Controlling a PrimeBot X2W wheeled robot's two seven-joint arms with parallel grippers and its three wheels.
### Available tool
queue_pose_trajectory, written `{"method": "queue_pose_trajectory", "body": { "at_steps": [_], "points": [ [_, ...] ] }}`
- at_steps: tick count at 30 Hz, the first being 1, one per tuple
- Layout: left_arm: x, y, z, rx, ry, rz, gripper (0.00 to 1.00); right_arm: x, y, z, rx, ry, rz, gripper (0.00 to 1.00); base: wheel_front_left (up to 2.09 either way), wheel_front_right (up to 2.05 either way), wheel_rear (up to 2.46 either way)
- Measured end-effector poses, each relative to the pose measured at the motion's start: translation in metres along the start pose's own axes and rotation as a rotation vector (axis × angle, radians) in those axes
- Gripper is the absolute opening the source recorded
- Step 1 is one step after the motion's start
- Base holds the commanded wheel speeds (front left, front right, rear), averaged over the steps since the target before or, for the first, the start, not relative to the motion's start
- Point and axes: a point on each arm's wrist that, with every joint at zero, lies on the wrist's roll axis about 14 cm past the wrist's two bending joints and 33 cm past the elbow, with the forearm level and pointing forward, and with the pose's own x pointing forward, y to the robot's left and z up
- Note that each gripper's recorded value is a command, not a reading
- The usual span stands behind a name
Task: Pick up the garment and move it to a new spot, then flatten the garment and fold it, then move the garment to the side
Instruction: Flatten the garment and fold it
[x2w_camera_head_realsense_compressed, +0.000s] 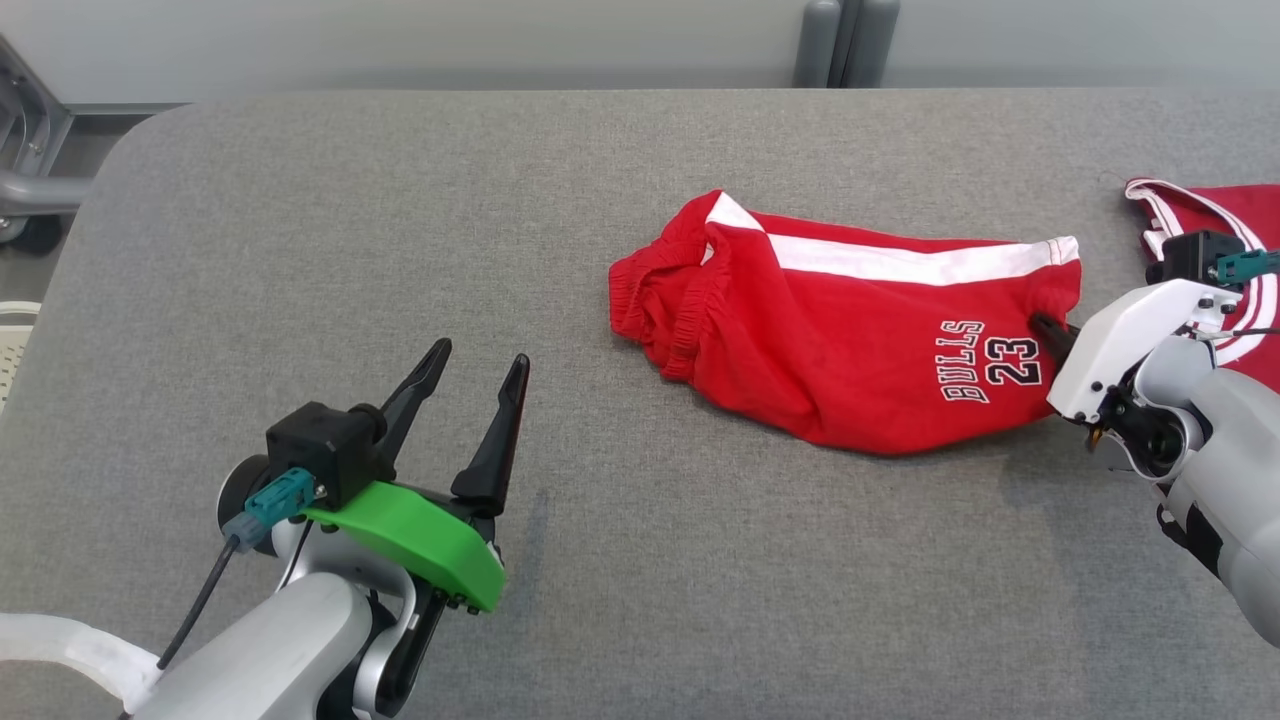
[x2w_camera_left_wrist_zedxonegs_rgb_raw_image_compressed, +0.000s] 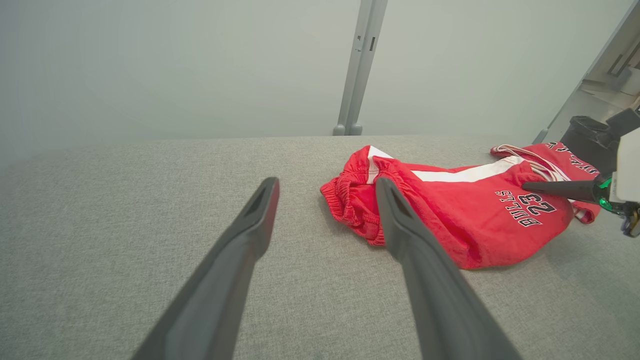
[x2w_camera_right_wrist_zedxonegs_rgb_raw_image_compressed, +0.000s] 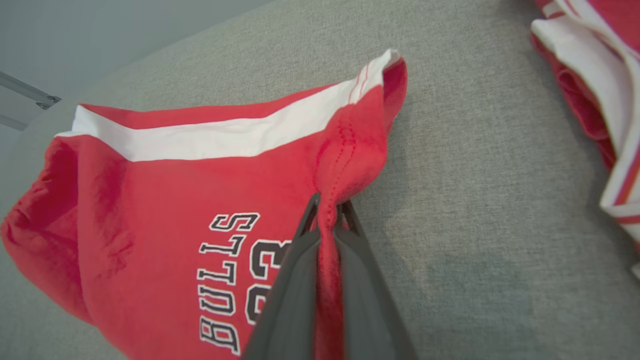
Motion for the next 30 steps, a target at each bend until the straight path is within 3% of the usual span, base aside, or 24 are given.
{"method": "queue_pose_trajectory", "body": {
  "at_steps": [19, 24, 30],
  "points": [
    [-0.006, -0.006, 0.002, -0.009, -0.013, -0.004, 1.00, -0.013, -0.010, 0.016, -0.007, -0.075, -0.030, 0.00, 0.00, 0.00, 0.00],
    [-0.009, -0.007, 0.005, -0.014, -0.020, -0.002, 1.00, -0.014, 0.010, 0.030, -0.010, -0.119, 0.027, 0.00, 0.00, 0.00, 0.00],
    [-0.015, -0.005, 0.005, -0.023, -0.026, 0.015, 1.00, -0.009, 0.058, 0.043, -0.005, -0.159, 0.154, 0.00, 0.00, 0.00, 0.00]
  ]
}}
